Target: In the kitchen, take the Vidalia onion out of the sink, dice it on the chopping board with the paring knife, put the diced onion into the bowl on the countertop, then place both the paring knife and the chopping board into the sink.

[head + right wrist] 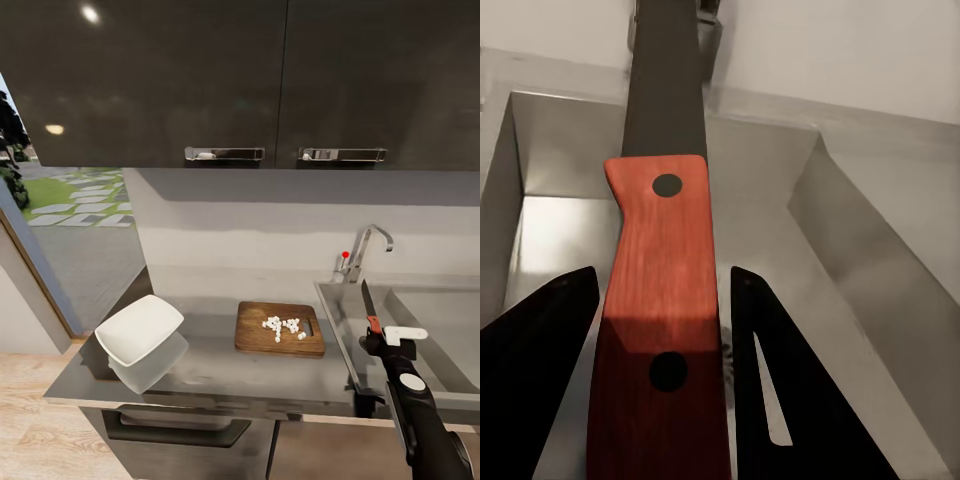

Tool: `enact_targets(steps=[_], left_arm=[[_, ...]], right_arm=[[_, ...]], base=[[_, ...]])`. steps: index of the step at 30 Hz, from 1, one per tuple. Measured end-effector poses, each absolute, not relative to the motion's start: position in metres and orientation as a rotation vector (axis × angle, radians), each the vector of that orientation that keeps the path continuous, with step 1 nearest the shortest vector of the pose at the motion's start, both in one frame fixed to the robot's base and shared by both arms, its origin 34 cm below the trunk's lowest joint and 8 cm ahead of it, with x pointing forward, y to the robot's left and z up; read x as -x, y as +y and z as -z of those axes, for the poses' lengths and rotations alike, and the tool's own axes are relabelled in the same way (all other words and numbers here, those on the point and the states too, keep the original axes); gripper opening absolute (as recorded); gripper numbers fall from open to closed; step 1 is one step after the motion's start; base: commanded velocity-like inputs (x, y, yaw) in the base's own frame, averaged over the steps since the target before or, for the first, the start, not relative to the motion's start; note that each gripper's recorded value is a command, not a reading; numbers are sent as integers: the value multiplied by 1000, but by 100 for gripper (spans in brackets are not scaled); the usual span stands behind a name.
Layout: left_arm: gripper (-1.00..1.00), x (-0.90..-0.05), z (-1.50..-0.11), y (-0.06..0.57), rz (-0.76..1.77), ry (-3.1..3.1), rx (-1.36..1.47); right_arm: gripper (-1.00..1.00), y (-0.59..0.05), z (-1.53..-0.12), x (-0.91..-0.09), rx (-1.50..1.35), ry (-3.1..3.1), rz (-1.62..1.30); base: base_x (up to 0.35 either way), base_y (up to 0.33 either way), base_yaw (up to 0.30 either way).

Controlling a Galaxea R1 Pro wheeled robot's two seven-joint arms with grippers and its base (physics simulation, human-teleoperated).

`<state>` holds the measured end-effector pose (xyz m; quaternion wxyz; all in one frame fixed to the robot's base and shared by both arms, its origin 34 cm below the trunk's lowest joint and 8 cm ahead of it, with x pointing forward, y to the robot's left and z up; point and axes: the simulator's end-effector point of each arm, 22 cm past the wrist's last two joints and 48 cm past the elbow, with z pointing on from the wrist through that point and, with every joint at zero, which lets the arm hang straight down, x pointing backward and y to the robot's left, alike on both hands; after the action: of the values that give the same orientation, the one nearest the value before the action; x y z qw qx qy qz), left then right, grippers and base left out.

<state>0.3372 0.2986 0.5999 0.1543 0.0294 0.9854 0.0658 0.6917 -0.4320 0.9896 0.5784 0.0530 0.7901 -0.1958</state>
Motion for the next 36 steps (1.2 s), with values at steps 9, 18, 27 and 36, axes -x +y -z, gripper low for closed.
enact_targets(steps=[9, 18, 27, 36], left_arm=[[100, -337, -599, 282, -157, 2828, -85], [100, -333, -598, 287, -167, 2845, -85], [100, -332, -597, 274, -142, 2853, -85], [100, -334, -598, 278, -149, 2843, -85]], right_arm=[[-100, -431, -989, -692, -122, 1851, 456], [-100, -428, -988, -692, -123, 1850, 454], [-100, -427, -987, -693, -123, 1853, 453], [-100, -420, -968, -691, -114, 1892, 436]], base=[[0, 0, 0], [0, 0, 0], [-76, -138, 0], [-148, -224, 0]])
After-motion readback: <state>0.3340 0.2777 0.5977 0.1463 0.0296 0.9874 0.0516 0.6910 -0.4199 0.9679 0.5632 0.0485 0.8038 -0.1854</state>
